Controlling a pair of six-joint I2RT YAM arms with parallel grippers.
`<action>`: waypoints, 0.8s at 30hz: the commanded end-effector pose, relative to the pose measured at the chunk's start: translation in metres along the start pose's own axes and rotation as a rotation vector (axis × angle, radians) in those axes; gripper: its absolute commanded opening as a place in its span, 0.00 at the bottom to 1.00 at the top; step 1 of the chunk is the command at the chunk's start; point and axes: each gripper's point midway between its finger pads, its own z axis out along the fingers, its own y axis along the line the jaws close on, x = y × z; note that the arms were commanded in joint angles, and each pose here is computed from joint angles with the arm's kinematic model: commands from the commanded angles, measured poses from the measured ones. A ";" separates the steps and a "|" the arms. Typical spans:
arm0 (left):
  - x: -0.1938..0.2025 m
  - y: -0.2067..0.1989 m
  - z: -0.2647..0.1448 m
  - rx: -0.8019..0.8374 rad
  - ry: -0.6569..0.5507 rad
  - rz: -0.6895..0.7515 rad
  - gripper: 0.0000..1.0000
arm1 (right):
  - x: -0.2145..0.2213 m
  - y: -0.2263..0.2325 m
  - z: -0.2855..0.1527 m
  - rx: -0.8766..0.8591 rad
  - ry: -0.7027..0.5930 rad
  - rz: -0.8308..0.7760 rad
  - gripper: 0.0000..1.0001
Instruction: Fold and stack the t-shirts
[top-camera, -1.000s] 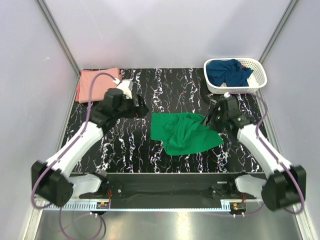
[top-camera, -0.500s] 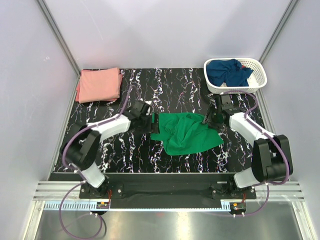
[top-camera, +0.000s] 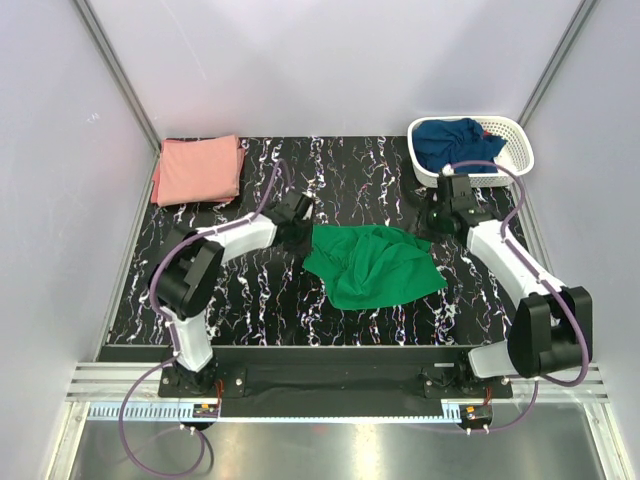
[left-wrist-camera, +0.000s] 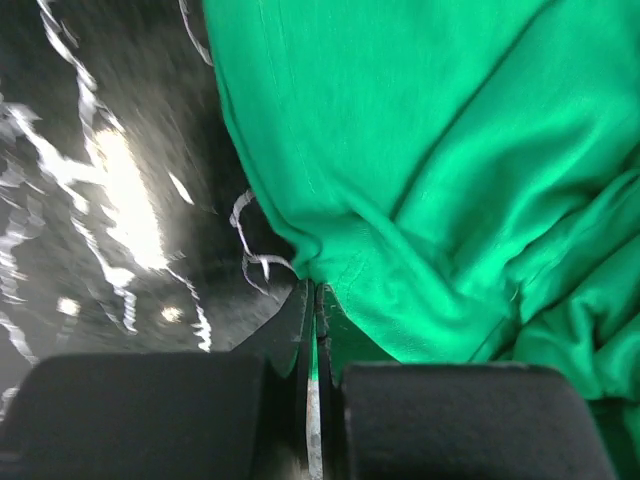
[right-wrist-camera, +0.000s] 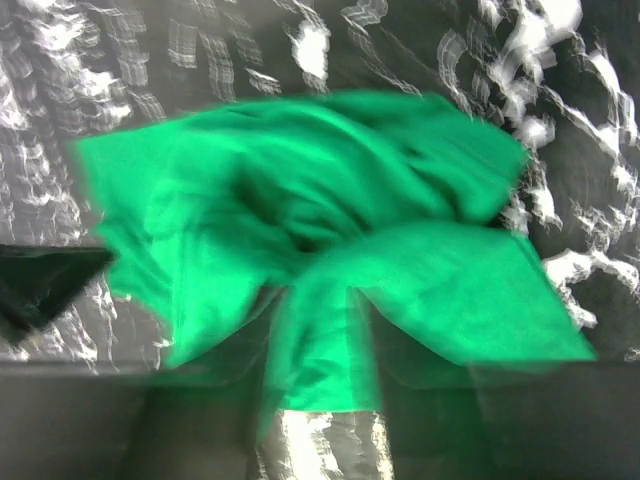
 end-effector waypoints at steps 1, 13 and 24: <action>-0.067 0.010 -0.036 -0.040 -0.159 0.006 0.00 | -0.040 0.045 -0.029 -0.162 -0.080 -0.149 0.59; -0.157 -0.019 -0.133 0.230 -0.354 -0.024 0.00 | -0.045 0.124 0.061 -0.475 0.062 -0.241 0.90; -0.141 -0.053 -0.218 0.432 -0.456 0.118 0.00 | -0.004 0.186 0.022 -0.683 0.022 -0.395 0.76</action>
